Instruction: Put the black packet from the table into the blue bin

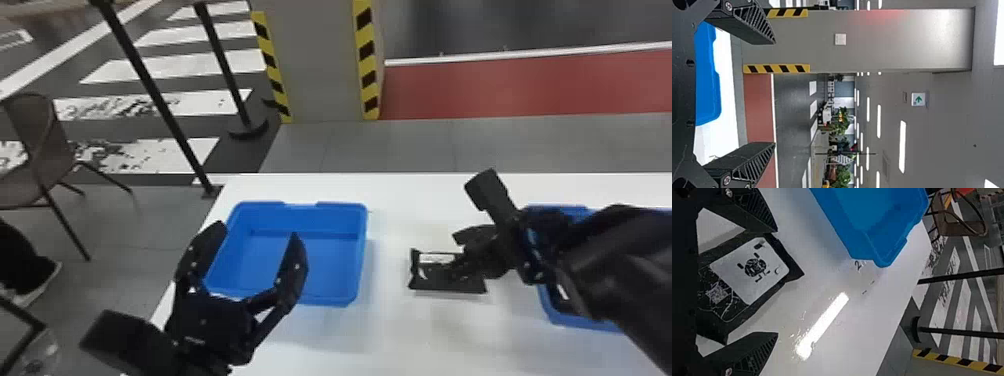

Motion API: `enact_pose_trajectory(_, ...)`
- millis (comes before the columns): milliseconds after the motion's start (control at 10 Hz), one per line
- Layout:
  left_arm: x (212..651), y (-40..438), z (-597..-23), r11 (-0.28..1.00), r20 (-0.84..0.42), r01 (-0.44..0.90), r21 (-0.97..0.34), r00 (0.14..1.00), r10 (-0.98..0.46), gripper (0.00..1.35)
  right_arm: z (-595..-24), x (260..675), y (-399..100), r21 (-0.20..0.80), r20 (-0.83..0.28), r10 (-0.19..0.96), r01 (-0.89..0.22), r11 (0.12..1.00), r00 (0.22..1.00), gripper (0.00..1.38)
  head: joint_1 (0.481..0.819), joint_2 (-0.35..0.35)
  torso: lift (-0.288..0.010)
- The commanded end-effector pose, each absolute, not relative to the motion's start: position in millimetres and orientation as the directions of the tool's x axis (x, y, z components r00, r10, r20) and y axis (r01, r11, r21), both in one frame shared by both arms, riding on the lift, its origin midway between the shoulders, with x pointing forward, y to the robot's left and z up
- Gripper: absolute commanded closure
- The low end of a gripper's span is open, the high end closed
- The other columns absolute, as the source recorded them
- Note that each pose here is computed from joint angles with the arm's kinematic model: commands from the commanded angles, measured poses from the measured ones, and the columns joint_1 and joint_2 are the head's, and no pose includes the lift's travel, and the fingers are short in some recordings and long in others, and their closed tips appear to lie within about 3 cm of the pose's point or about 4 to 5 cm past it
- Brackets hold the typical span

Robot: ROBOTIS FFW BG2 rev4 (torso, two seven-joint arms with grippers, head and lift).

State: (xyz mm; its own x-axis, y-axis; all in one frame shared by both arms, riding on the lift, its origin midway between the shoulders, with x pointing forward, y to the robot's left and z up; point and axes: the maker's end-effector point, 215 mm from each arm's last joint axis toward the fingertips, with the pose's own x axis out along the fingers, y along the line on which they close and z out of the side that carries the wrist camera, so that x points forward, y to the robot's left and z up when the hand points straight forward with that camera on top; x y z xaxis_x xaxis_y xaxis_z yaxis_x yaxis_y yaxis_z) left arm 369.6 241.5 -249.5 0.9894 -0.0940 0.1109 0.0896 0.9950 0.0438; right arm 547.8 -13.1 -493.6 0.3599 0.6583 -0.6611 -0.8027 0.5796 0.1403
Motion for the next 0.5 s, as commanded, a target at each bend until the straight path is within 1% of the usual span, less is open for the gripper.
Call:
enact_pose_trajectory(0, 370, 242, -250, 0.995, 0.110, 0.089, 0.044, 0.990, -0.093, 0.11, -506, 528, 5, 0.161, -0.677, 0.669, -0.826, 0.540, 0.306, 0.07, 0.695, 0.267, -0.110)
enact_pose_trajectory(100, 370, 242, -249, 0.995, 0.113, 0.089, 0.045, 0.989, -0.093, 0.11, -511, 523, 7, 0.158, -0.690, 0.662, -0.832, 0.532, 0.292, 0.07, 0.695, 0.285, -0.110)
enact_pose_trajectory(200, 371, 241, -248, 0.995, 0.115, 0.090, 0.043, 0.989, -0.095, 0.11, -514, 524, 3, 0.149, -0.699, 0.652, -0.831, 0.535, 0.295, 0.07, 0.695, 0.298, -0.110)
enact_pose_trajectory(400, 373, 241, -249, 0.995, 0.115, 0.091, 0.042, 0.989, -0.095, 0.11, -516, 530, -6, 0.107, -0.723, 0.617, -0.832, 0.544, 0.311, 0.07, 0.695, 0.298, -0.110)
